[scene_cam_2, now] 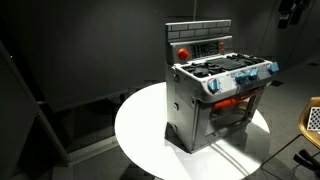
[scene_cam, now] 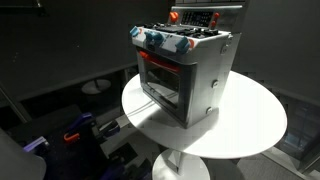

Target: Press the top right orange button on the stove

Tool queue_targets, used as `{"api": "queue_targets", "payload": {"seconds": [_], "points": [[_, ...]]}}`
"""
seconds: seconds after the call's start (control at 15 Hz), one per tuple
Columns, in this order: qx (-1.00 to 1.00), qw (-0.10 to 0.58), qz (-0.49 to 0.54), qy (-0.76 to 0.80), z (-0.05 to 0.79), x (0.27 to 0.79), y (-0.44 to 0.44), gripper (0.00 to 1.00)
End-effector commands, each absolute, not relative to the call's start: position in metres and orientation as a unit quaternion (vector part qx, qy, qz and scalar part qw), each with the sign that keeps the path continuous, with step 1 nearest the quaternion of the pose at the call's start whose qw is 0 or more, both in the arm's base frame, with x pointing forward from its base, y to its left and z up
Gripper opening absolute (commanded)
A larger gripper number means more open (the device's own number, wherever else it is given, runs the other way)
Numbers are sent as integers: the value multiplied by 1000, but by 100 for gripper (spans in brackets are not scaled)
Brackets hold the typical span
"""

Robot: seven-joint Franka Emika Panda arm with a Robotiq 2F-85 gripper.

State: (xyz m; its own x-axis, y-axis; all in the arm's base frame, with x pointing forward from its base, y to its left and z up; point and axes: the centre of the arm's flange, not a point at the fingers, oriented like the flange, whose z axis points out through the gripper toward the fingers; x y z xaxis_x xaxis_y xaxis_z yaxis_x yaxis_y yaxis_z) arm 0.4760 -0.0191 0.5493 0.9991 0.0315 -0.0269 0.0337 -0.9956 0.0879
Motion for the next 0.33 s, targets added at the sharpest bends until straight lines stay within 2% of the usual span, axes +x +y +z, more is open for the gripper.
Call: {"api": "queue_targets", "payload": {"seconds": [0.0, 0.27], "points": [[999, 44, -13, 17, 549, 474, -18, 100], [999, 44, -16, 18, 546, 474, -18, 100]]}}
